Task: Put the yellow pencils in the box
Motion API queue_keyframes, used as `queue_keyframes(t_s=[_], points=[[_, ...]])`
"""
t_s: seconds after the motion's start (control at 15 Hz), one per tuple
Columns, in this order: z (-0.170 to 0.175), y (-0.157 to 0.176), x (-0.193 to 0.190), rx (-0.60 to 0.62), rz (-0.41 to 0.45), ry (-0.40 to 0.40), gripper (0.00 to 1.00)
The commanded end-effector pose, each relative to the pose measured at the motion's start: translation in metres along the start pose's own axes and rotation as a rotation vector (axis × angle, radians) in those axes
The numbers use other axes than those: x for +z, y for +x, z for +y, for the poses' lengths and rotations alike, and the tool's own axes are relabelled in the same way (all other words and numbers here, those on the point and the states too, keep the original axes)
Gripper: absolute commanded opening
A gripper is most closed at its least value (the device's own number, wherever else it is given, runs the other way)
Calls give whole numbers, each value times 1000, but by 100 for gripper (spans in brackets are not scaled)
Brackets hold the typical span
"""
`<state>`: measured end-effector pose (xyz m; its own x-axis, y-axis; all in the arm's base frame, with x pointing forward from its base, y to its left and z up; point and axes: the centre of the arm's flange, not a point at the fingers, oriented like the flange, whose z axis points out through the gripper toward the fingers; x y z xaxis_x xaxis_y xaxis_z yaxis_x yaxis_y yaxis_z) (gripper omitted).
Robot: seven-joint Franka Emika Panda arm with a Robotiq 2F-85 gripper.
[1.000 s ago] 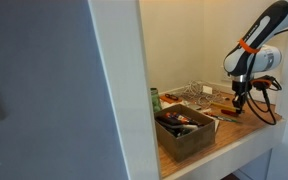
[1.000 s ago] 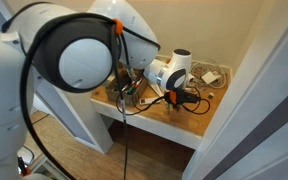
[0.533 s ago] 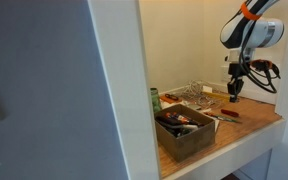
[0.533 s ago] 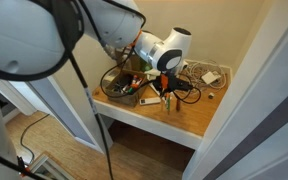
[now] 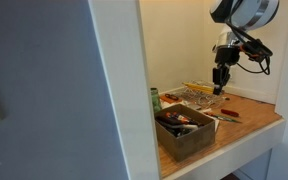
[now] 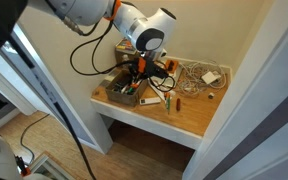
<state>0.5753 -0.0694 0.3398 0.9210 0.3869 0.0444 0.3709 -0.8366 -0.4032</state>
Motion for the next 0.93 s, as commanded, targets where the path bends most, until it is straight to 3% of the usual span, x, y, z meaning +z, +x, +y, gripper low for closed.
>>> queue_keyframes(t_s=[0.0, 0.27, 0.33, 0.87], points=[[-5, 1, 2, -5, -4, 8, 9], [-3, -1, 3, -4, -8, 12, 9], [-2, -2, 3, -4, -8, 13, 2], [-16, 28, 41, -104, 2, 101, 2]])
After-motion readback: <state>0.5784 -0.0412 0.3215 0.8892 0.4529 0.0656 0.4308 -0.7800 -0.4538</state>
